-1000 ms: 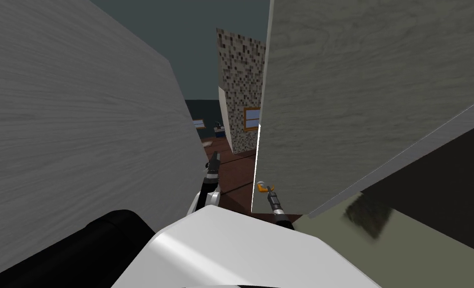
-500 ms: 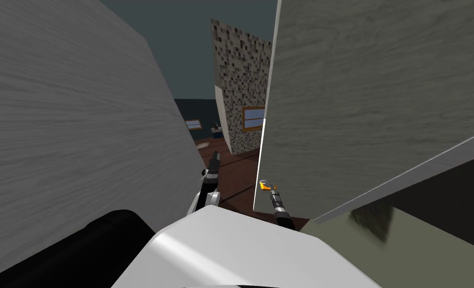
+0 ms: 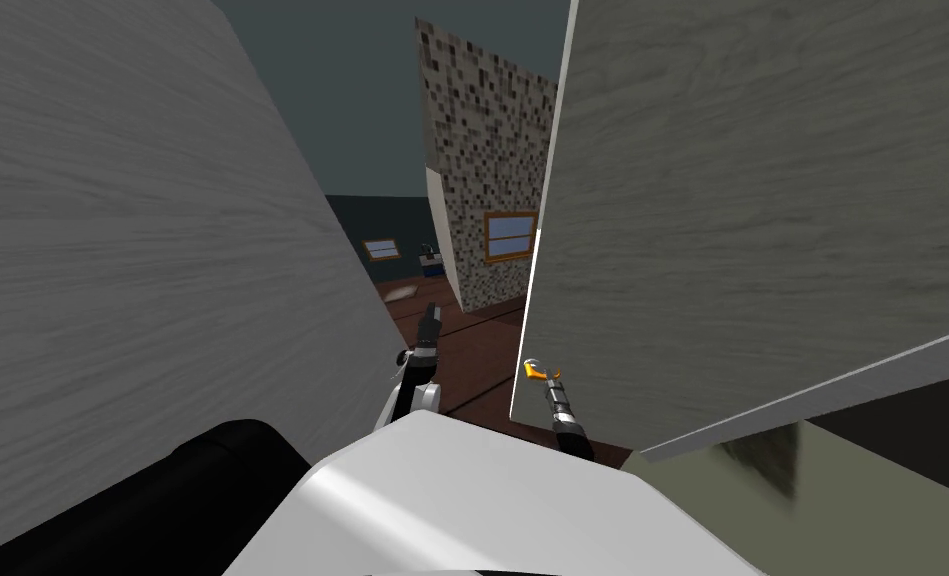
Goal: Push the door open
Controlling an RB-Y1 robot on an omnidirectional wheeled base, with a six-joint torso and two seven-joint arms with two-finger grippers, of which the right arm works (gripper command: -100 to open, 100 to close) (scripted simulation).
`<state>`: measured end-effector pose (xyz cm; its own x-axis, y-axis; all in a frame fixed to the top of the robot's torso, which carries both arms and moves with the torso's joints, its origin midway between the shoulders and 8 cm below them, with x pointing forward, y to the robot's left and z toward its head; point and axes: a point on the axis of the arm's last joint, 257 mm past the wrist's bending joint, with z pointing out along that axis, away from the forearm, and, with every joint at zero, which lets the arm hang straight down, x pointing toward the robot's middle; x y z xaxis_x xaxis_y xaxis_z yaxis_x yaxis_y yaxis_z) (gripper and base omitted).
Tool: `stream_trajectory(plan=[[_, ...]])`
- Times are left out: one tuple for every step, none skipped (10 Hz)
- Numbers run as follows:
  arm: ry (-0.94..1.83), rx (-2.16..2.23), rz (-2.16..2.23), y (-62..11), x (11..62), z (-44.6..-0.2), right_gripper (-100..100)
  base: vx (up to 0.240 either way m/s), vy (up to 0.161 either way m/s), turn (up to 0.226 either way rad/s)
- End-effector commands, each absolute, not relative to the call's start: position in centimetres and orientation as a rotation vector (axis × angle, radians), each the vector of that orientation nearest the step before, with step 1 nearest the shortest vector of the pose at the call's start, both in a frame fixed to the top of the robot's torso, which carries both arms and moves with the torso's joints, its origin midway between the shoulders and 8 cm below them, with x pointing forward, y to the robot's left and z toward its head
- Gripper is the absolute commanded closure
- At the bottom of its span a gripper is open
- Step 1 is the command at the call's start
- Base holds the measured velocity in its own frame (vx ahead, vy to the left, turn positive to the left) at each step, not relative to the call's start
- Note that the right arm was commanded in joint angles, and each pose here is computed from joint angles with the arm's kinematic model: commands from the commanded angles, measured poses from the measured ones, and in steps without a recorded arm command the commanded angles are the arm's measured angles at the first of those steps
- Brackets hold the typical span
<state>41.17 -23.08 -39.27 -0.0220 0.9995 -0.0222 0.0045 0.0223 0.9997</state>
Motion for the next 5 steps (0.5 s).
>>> stream_trajectory(plan=[[1.233,1.176,1.175,-24.8,41.4,-39.1,100,0.219,0.103,-0.079],[1.228,1.176,1.162,-25.5,41.4,-39.1,100,0.224,0.087,-0.060],[1.216,1.180,1.144,-26.4,41.5,-39.1,100,0.210,0.069,-0.060],[1.206,1.186,1.134,-26.8,41.5,-39.0,100,0.223,0.074,-0.060],[1.194,1.194,1.127,-27.1,41.5,-39.0,100,0.212,0.076,-0.074]])
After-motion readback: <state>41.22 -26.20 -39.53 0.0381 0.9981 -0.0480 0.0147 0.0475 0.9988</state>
